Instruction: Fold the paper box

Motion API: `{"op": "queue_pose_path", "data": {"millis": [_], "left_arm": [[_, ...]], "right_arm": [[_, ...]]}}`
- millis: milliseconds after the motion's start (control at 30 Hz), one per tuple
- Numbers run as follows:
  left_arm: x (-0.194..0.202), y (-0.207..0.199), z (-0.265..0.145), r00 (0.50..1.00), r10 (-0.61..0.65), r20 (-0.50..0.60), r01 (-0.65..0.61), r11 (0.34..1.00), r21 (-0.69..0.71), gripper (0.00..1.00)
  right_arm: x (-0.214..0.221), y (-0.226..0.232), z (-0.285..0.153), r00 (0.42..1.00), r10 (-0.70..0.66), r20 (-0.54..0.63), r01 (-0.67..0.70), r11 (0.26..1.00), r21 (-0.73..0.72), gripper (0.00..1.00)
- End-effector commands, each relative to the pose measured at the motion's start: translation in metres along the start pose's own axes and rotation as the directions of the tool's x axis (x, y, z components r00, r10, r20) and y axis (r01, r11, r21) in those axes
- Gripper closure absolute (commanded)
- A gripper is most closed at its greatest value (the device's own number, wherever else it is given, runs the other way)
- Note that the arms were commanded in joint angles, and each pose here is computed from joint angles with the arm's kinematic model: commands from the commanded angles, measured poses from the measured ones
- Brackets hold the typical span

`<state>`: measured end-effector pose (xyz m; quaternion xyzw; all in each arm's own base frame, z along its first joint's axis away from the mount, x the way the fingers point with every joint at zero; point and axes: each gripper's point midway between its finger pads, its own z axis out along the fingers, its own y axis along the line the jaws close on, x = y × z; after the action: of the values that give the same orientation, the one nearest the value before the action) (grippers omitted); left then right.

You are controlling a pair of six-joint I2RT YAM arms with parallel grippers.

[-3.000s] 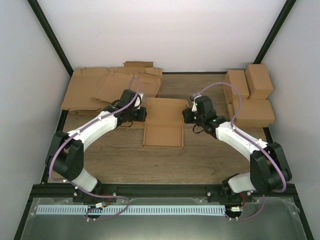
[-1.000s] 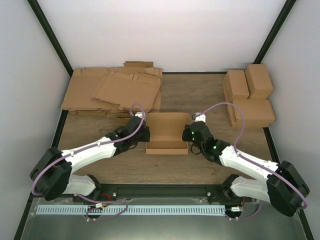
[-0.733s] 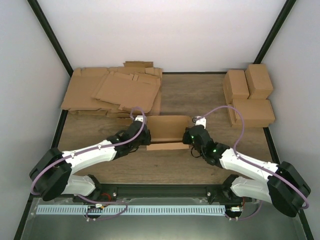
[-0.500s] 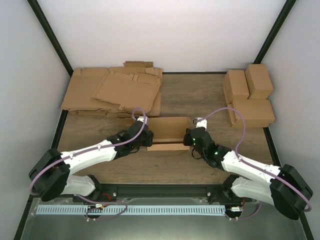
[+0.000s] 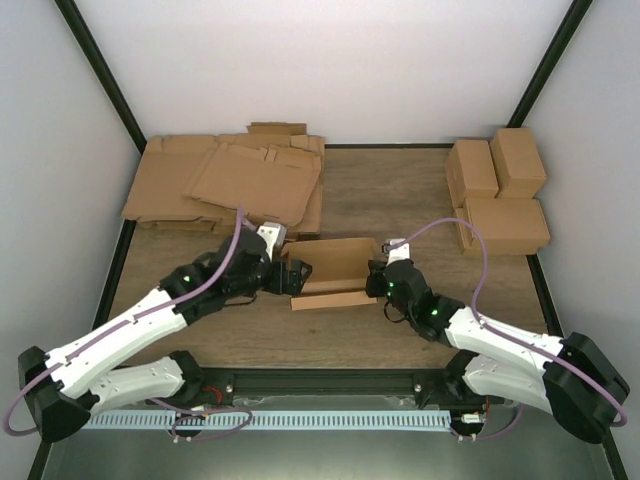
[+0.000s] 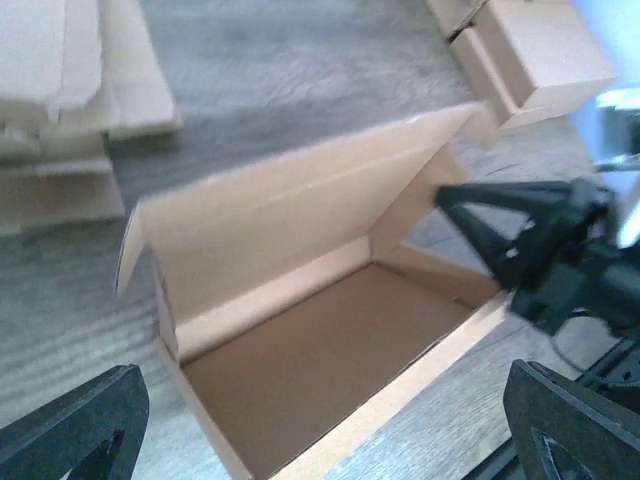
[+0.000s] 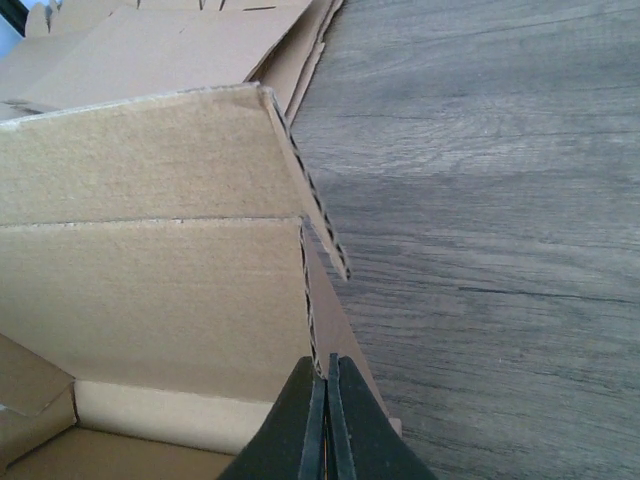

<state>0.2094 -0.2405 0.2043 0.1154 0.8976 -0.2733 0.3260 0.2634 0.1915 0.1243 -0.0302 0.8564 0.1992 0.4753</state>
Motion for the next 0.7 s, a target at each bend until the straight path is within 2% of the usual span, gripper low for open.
{"op": "queue_pose_path", "data": {"millis": [0,133,200,233,300,367,467,667], "left_arm": [[-0.012,-0.011,-0.02,0.987,0.148,-0.07,-0.149,0.989,-0.009,0.0],[-0.028,-0.015,-0.008,0.94,0.295,-0.169,-0.308,0.95,-0.055,0.01],[-0.032,-0.021,0.002,0.903,0.374,-0.213,-0.387,0.922,-0.025,0.03],[-0.032,-0.026,0.008,0.884,0.409,-0.227,-0.42,0.908,0.002,0.1],[-0.032,-0.036,0.019,0.849,0.468,-0.245,-0.468,0.881,0.06,0.32],[-0.032,-0.039,0.031,0.832,0.493,-0.256,-0.491,0.868,0.077,0.43],[-0.028,-0.036,0.049,0.809,0.517,-0.279,-0.517,0.852,0.081,0.42],[-0.035,-0.013,0.068,0.791,0.528,-0.309,-0.567,0.823,-0.046,0.24]], "right_arm": [[0.02,0.004,0.0,0.994,-0.089,-0.058,0.087,0.995,-0.041,0.99],[0.019,0.01,0.001,0.988,-0.138,-0.066,0.133,0.989,-0.067,0.99],[0.019,0.013,0.002,0.986,-0.154,-0.068,0.149,0.986,-0.081,0.99],[0.02,0.014,0.002,0.984,-0.165,-0.07,0.159,0.983,-0.093,0.99],[0.022,0.02,0.003,0.979,-0.192,-0.073,0.182,0.975,-0.125,0.99],[0.025,0.021,0.005,0.975,-0.206,-0.088,0.194,0.973,-0.128,0.99],[0.028,0.021,0.008,0.971,-0.219,-0.099,0.206,0.97,-0.127,0.99],[0.026,0.025,0.008,0.968,-0.232,-0.093,0.217,0.965,-0.146,0.99]]}}
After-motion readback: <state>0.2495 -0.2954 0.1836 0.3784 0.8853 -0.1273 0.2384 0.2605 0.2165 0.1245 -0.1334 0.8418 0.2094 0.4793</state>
